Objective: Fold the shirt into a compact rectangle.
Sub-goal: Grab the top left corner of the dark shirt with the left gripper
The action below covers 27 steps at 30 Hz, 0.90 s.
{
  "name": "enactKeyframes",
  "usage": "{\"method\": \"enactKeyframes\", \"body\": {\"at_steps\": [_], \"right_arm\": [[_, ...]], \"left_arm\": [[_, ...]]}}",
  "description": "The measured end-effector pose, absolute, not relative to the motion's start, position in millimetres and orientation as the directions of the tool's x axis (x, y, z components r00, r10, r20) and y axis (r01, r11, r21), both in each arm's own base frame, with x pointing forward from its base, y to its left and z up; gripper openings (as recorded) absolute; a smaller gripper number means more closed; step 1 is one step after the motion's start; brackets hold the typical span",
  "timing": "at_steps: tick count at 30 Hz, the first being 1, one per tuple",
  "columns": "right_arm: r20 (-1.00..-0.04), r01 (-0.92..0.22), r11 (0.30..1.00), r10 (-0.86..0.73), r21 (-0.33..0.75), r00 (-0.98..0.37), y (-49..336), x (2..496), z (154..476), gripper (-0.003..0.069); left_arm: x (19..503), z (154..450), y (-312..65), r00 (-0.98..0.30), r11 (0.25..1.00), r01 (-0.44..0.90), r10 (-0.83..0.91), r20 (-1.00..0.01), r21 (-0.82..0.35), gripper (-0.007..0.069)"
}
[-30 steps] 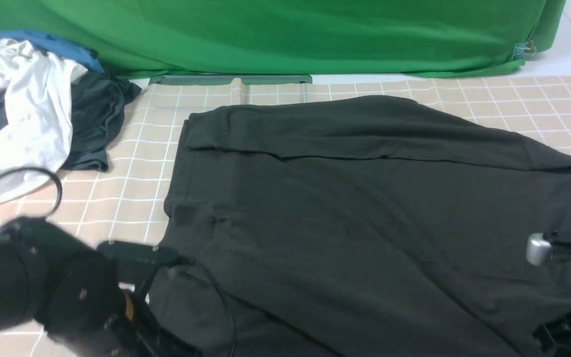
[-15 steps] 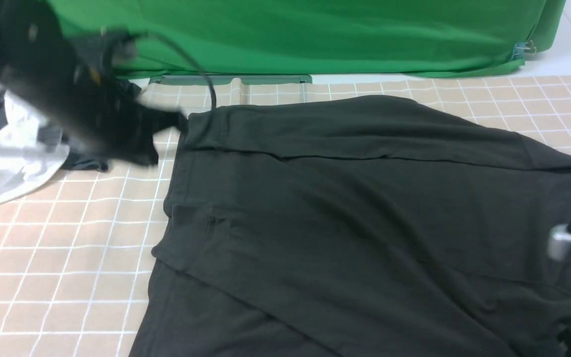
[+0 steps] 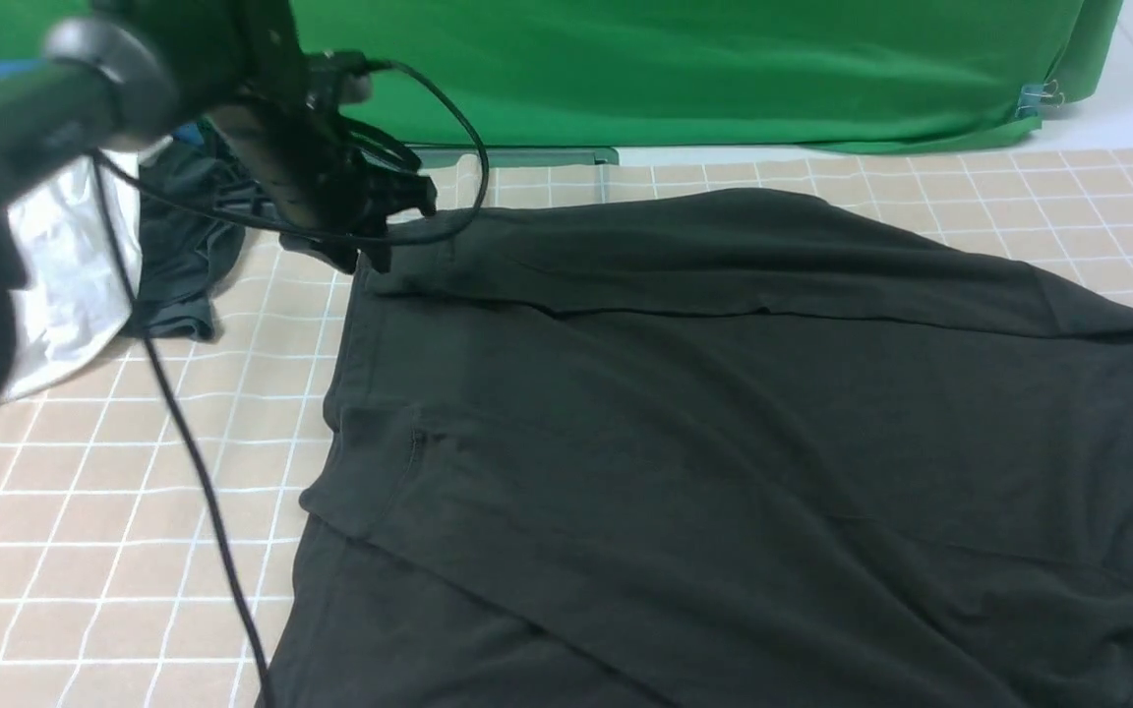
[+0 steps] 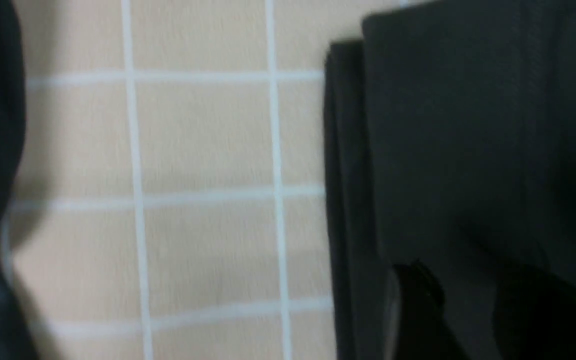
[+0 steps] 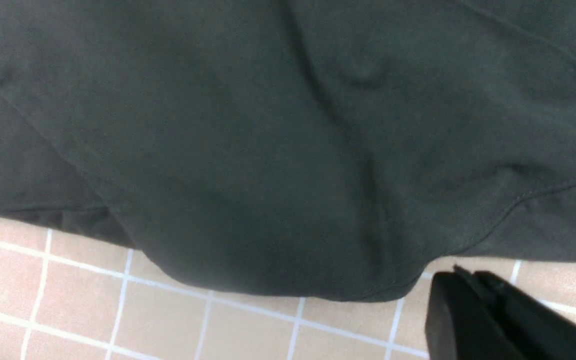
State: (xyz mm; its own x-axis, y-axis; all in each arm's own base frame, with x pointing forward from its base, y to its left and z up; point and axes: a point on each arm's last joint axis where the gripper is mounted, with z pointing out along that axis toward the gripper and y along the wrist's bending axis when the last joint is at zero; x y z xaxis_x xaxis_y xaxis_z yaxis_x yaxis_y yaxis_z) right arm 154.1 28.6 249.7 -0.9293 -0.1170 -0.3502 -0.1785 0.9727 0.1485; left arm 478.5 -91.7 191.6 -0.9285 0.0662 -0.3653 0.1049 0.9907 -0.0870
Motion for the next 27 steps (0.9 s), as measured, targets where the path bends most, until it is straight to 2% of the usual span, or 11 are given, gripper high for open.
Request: {"method": "enactKeyframes", "body": {"at_steps": [3,7,10,15,19,21,24,27], "right_arm": [[-0.353,-0.180,0.972,-0.118,0.148,-0.928,29,154,250,0.0074],[-0.358,-0.182,0.972,-0.119,0.147,-0.926,29,155,250,0.0088],[-0.365,-0.181,0.973,-0.118,0.145,-0.924,29,155,250,0.0090],[-0.370,-0.181,0.973,-0.117,0.145,-0.922,29,156,250,0.0091],[-0.371,-0.181,0.973,-0.116,0.144,-0.921,29,156,250,0.0092],[-0.371,-0.181,0.973,-0.116,0.144,-0.921,29,156,250,0.0095],[-0.373,-0.181,0.973,-0.116,0.144,-0.921,29,156,250,0.0102],[-0.374,-0.182,0.973,-0.116,0.144,-0.920,29,156,250,0.0109]], "left_arm": [[488,181,-93,-0.926,0.991,0.107,0.070,-0.370,-0.081,0.0349],[494,168,-94,-0.927,0.991,0.105,0.067,-0.369,-0.085,0.0402],[496,157,-95,-0.931,0.991,0.102,0.064,-0.360,-0.088,0.0401],[497,157,-95,-0.928,0.989,0.118,0.080,-0.364,-0.085,0.0390],[497,156,-96,-0.924,0.985,0.153,0.114,-0.366,-0.079,0.0303],[497,156,-98,-0.922,0.980,0.175,0.129,-0.366,-0.094,0.0193],[496,155,-100,-0.922,0.975,0.190,0.137,-0.363,-0.113,0.0076],[494,160,-100,-0.925,0.974,0.196,0.145,-0.352,-0.114,0.0052]]}}
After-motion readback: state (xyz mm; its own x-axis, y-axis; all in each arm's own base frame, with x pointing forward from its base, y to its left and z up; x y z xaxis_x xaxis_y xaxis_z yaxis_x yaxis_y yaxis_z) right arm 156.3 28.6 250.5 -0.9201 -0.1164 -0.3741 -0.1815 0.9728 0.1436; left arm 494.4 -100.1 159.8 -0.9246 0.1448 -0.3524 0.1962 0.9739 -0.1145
